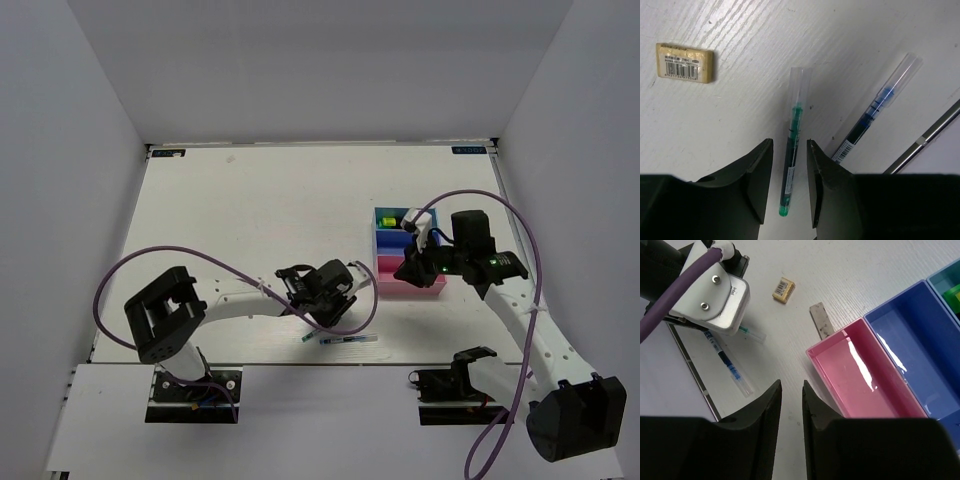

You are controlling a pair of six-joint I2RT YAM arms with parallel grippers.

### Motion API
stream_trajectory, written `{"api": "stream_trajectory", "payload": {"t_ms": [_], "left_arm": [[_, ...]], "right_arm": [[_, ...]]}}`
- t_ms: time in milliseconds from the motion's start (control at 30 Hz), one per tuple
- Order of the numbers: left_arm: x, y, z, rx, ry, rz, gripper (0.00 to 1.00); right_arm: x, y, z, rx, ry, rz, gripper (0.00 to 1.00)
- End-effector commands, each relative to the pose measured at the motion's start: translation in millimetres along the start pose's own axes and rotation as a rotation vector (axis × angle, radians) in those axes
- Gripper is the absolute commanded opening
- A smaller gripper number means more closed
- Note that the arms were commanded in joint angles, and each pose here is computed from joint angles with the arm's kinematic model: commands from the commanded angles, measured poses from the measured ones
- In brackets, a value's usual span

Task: Sort the stationery into containers
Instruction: Pick up the pen from the center of the board.

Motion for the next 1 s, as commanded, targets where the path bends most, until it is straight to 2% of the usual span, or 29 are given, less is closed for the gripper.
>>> {"api": "stream_trajectory", "payload": {"t_ms": [0,333,367,400,500,667,800,900,967], "left_arm": [[-9,-6,0,0.001,0.001,-0.027,0.44],[-5,-22,-18,0.058,-0.012,0.017,0.41],[-5,-23,-21,0.067,-0.02,0.02,0.38],[-3,-24,-23,0.075,-0.019,0.035,0.31],[-5,-30,-36,0.12,-0.033,0.047,0.21],[-8,-35,-57,0.195,-0.074,0.086,0.18],[-5,-36,-60,0.22,-0.093,0.122,0.0],[-2,-32,-54,0.198,-0.097,0.135,0.0],[1,-21,-35,0.14,-0.1,0.146,0.0]], "right_arm": [[0,2,6,-0.032,0.003,-0.002,0.27],[-1,5,7,-0.046,-0.008,-0.001,0.27],[-1,5,7,-0.046,-0.01,-0.002,0.27],[-2,6,7,-0.047,-0.014,-0.01,0.27],[-2,8,8,-0.055,-0.013,-0.008,0.27],[-3,10,7,-0.058,-0.028,-0.013,0.27],[-3,12,10,-0.07,-0.028,-0.014,0.32],[-3,14,11,-0.076,-0.028,-0.025,0.34],[-5,15,10,-0.075,-0.033,-0.036,0.35]]}}
Point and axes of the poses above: each gripper's point midway between its finger pads, its own y axis back along the fingers, its own x axis along the line the jaws close on, z = x × y, the point moved 3 cm from there along y, back along the fingers, and after that the axes turned 15 degrees about -y, right-handed, at the moved point
